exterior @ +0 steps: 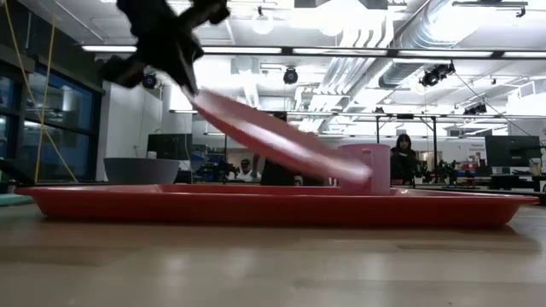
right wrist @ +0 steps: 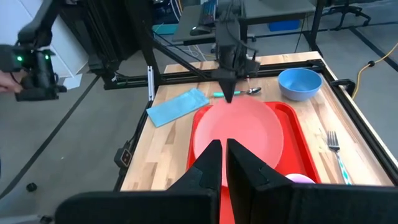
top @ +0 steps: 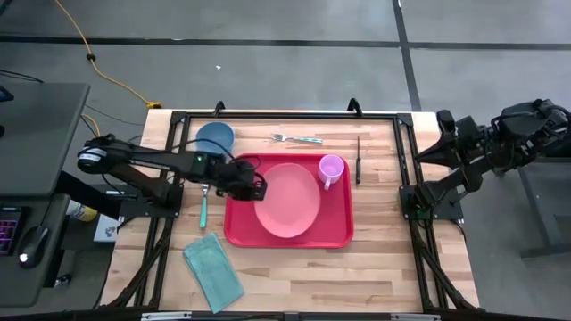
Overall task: Set up tray
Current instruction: Put the pink plate on the red tray to the bottom left of the purple cup
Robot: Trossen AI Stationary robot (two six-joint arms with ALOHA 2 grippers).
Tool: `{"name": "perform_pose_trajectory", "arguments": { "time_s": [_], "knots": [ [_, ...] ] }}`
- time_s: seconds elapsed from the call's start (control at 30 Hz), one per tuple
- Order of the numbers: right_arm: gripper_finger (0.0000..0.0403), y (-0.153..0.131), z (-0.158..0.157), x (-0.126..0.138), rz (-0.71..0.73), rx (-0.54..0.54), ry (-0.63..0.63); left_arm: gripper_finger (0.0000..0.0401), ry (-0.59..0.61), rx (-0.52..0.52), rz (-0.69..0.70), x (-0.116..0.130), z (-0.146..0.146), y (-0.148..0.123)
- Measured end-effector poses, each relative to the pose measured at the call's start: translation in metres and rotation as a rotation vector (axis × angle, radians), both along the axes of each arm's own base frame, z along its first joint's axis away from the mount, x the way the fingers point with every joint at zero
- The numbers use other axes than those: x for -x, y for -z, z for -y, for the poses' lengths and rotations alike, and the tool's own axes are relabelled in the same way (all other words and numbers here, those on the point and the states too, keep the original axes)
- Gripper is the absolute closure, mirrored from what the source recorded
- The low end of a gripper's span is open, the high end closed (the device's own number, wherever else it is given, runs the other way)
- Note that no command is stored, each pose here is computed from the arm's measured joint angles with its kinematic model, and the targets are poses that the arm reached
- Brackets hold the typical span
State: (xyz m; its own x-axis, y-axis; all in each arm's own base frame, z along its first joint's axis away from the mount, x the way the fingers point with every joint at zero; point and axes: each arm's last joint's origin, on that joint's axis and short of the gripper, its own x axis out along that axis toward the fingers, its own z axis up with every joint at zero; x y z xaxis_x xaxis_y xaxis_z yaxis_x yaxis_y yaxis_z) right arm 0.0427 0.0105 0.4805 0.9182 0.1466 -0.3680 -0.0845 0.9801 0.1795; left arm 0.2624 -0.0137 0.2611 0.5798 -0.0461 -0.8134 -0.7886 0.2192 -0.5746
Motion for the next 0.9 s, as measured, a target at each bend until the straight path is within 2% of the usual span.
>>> {"name": "perform_pose_trajectory", "arguments": {
  "time_s": [0.17,0.53,0.73,0.9],
  "knots": [
    [0.0403,0.0,0.0,0.0,0.0,0.001,0.002,0.0389,-0.012,0.031,0.04,0.001,0.001,0.025],
    [0.0403,0.0,0.001,0.0,0.005,0.012,0.032,0.0389,-0.019,0.053,0.057,0.003,0.001,0.044],
    [0.0403,0.0,0.001,0.0,0.005,0.014,0.036,0.0389,-0.01,0.078,0.118,-0.008,0.002,0.06],
    [0.0403,0.0,0.001,0.0,0.005,0.014,0.036,0.0389,-0.013,0.093,0.11,-0.018,0.003,0.077]
  ]
}}
